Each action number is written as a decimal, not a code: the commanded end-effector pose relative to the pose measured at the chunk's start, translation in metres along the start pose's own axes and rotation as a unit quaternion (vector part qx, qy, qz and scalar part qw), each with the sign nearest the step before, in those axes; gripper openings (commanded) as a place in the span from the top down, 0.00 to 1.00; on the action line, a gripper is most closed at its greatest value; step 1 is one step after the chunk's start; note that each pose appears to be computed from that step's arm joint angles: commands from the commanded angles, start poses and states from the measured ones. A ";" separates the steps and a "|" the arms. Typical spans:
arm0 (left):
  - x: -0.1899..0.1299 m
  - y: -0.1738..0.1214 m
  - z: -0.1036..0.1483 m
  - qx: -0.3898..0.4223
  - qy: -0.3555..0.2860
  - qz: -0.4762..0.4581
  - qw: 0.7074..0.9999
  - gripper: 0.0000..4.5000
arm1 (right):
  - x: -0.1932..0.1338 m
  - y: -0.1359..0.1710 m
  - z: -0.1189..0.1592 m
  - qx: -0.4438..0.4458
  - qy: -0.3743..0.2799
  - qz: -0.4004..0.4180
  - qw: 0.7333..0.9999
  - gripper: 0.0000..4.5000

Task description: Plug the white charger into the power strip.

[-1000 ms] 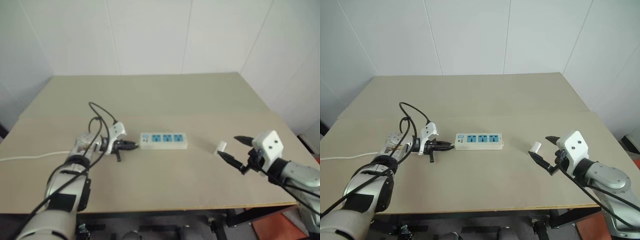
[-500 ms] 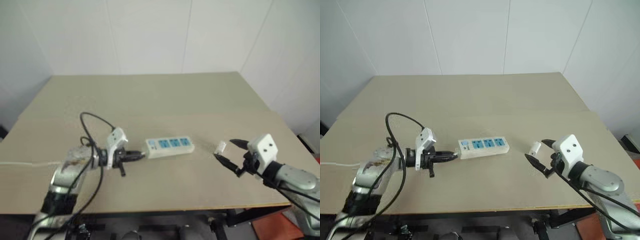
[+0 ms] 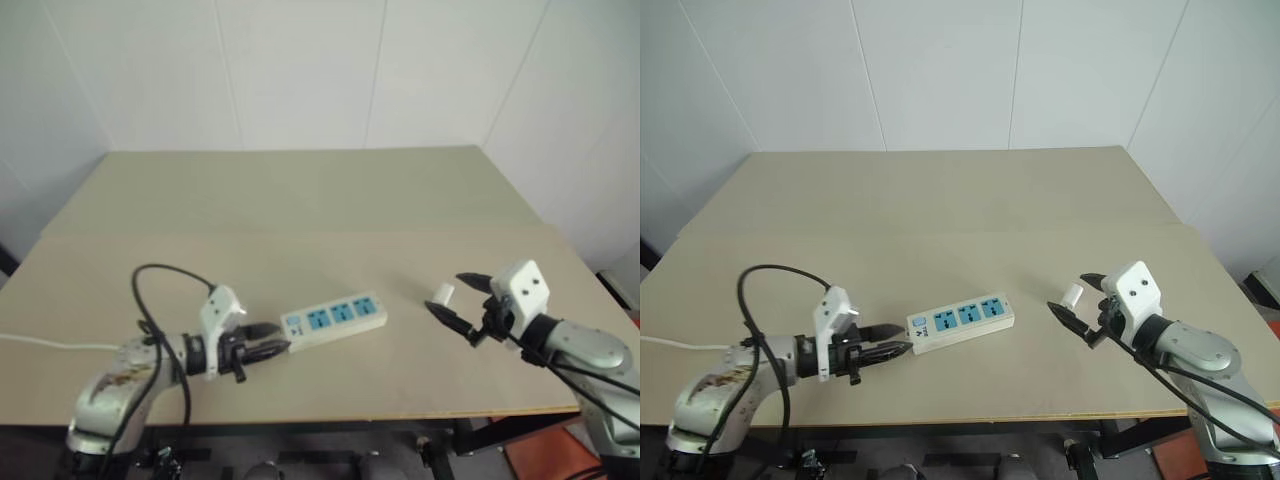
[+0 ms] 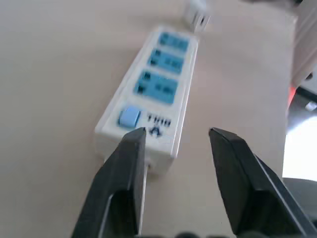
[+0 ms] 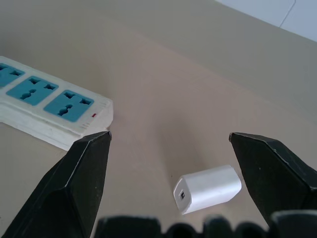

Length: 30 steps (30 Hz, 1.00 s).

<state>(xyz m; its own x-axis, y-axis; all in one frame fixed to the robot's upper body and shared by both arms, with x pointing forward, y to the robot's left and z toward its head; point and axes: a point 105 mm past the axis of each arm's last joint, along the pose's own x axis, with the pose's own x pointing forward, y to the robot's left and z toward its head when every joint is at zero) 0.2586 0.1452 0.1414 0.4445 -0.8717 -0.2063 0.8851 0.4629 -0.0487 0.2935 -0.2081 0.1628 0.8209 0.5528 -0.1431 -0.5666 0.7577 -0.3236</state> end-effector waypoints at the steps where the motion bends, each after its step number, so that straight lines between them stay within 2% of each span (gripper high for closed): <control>1: -0.021 -0.006 0.016 0.020 -0.035 -0.067 0.997 0.27 | -0.004 -0.003 0.012 -0.022 -0.021 -0.008 1.000 0.00; 3: -0.028 -0.002 0.024 0.023 -0.046 -0.083 0.995 0.13 | -0.005 -0.005 0.010 -0.022 -0.017 -0.014 1.000 0.00; 5: -0.027 0.019 0.030 0.056 -0.068 -0.038 0.995 0.01 | -0.008 -0.005 0.010 -0.022 -0.017 -0.016 0.999 0.00; 7: -0.023 0.035 0.025 0.072 -0.050 -0.026 0.996 0.01 | -0.009 -0.003 0.011 -0.023 -0.018 -0.016 0.999 0.00; 8: -0.022 0.031 0.022 0.065 -0.046 -0.069 0.994 0.01 | -0.010 -0.003 0.012 -0.024 -0.018 -0.017 0.999 0.00; 9: -0.020 0.028 0.020 0.062 -0.055 -0.096 0.992 0.01 | -0.010 -0.002 0.012 -0.024 -0.019 -0.017 0.999 0.00; 11: -0.006 0.035 0.020 0.085 -0.097 -0.093 0.987 0.01 | -0.008 -0.002 0.012 -0.023 -0.020 -0.019 0.999 0.00; 15: 0.016 0.037 0.004 0.119 -0.086 -0.120 0.982 0.01 | -0.004 0.005 0.012 -0.025 -0.024 -0.017 0.999 0.00; 21: 0.032 0.042 -0.006 0.151 -0.098 -0.115 0.977 0.01 | -0.009 0.011 0.011 -0.025 -0.021 -0.026 0.999 0.00; 23: 0.038 0.050 -0.007 0.174 -0.108 -0.082 0.975 0.01 | -0.011 0.012 0.008 -0.029 -0.013 -0.031 0.999 0.00; 26: 0.043 0.054 -0.005 0.162 -0.126 -0.069 0.976 0.01 | -0.014 0.012 0.005 -0.030 -0.008 -0.037 0.999 0.00; 30: 0.045 0.043 -0.020 0.156 -0.112 -0.093 0.977 0.01 | -0.015 0.013 0.002 -0.037 0.001 -0.041 0.998 0.00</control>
<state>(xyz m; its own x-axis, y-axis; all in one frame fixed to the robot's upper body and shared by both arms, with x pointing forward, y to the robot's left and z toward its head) 0.3188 0.1310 0.1111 0.2771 -0.9608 0.0010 0.9363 0.2702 0.2245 0.2764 -0.2061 0.1482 0.8542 0.4942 -0.1617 -0.5180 0.7811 -0.3487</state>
